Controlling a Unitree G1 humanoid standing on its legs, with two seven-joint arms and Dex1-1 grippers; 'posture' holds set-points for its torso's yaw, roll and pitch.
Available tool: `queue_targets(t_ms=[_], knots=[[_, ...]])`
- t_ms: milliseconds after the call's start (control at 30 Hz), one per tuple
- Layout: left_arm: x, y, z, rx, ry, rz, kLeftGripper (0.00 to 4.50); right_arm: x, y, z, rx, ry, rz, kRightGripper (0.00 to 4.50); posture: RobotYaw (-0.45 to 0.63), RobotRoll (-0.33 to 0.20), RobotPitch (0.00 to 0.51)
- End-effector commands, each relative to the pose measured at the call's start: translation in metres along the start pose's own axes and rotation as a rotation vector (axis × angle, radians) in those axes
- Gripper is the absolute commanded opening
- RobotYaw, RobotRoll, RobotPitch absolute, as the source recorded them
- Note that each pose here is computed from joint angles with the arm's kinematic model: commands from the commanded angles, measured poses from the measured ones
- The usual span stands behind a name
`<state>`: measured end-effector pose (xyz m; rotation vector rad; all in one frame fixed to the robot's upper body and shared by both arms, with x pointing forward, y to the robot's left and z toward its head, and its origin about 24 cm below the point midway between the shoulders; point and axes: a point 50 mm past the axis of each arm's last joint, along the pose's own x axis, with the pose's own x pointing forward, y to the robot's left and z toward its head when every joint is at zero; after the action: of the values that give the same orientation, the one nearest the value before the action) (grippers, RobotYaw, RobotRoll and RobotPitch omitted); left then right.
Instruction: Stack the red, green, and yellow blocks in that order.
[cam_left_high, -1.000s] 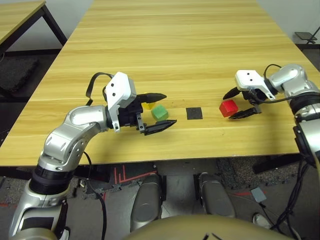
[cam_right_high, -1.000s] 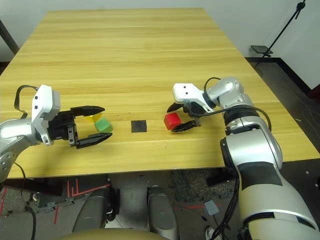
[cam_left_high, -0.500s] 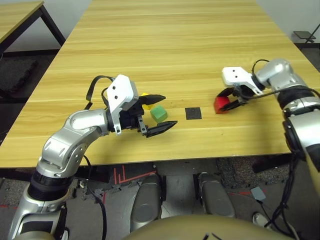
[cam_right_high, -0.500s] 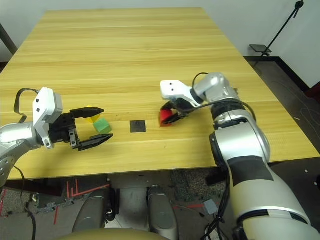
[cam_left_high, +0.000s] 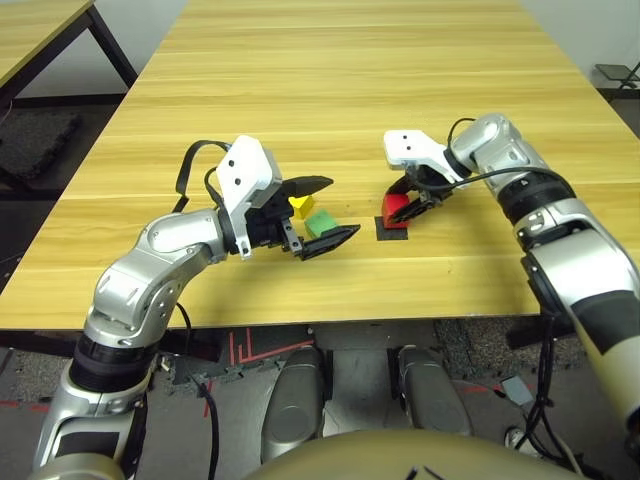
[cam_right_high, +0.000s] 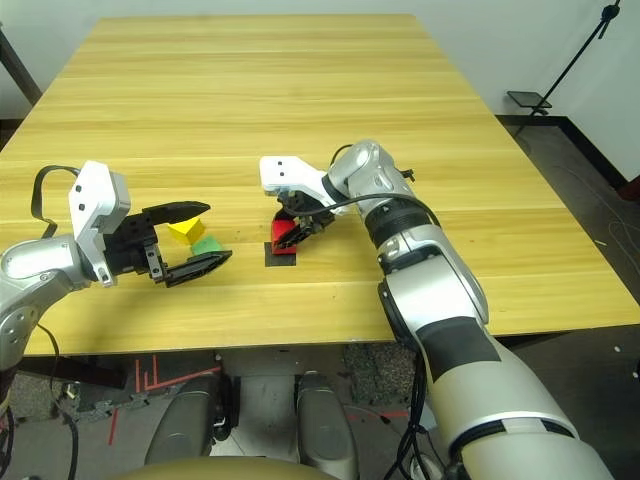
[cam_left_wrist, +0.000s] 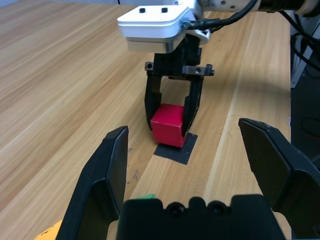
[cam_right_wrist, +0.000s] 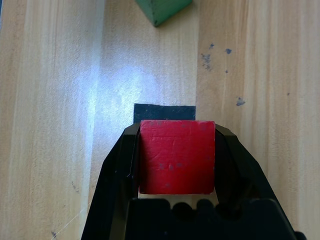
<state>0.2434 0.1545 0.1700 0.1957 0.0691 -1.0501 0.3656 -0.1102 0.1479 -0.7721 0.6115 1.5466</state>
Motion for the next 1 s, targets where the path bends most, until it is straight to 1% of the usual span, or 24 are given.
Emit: queue_targets(t_ms=[33, 367, 467, 533, 600, 700, 833, 933, 1000], knots=[[-0.001, -0.005, 0.0, -0.007, 0.004, 0.003, 4.5, 0.003, 0.003, -0.002, 0.005, 0.002, 0.007, 2.04, 0.56, -0.231, 0.115], [0.002, -0.003, 0.0, -0.006, 0.016, 0.039, 4.5, 0.013, 0.006, -0.004, 0.011, 0.0, 0.006, 2.04, 0.57, -0.226, 0.132], [0.002, -0.004, -0.006, -0.018, 0.062, 0.054, 4.5, 0.014, 0.007, -0.007, 0.008, 0.006, 0.008, 2.04, 0.57, -0.226, 0.132], [0.0, -0.005, -0.012, -0.033, 0.119, 0.071, 4.5, 0.014, 0.008, -0.007, 0.003, -0.004, 0.012, 2.77, 0.56, -0.222, 0.127], [-0.002, -0.006, -0.018, -0.046, 0.184, 0.086, 4.5, 0.01, 0.009, -0.006, -0.018, -0.038, 0.022, 3.35, 0.56, -0.218, 0.12], [-0.003, -0.009, -0.026, -0.071, 0.244, 0.113, 4.5, -0.005, 0.008, -0.002, -0.07, -0.12, 0.029, 4.42, 0.55, -0.21, 0.114], [0.001, -0.009, -0.031, -0.072, 0.258, 0.164, 4.5, -0.037, -0.003, 0.009, -0.065, -0.303, -0.069, 4.47, 0.54, -0.201, 0.107], [0.005, -0.006, -0.033, -0.068, 0.244, 0.195, 4.5, -0.062, -0.008, 0.007, -0.037, -0.392, -0.177, 4.47, 0.52, -0.195, 0.105], [0.007, -0.005, -0.036, -0.068, 0.243, 0.199, 4.5, -0.072, -0.01, 0.002, 0.007, -0.439, -0.244, 4.47, 0.51, -0.19, 0.102]])
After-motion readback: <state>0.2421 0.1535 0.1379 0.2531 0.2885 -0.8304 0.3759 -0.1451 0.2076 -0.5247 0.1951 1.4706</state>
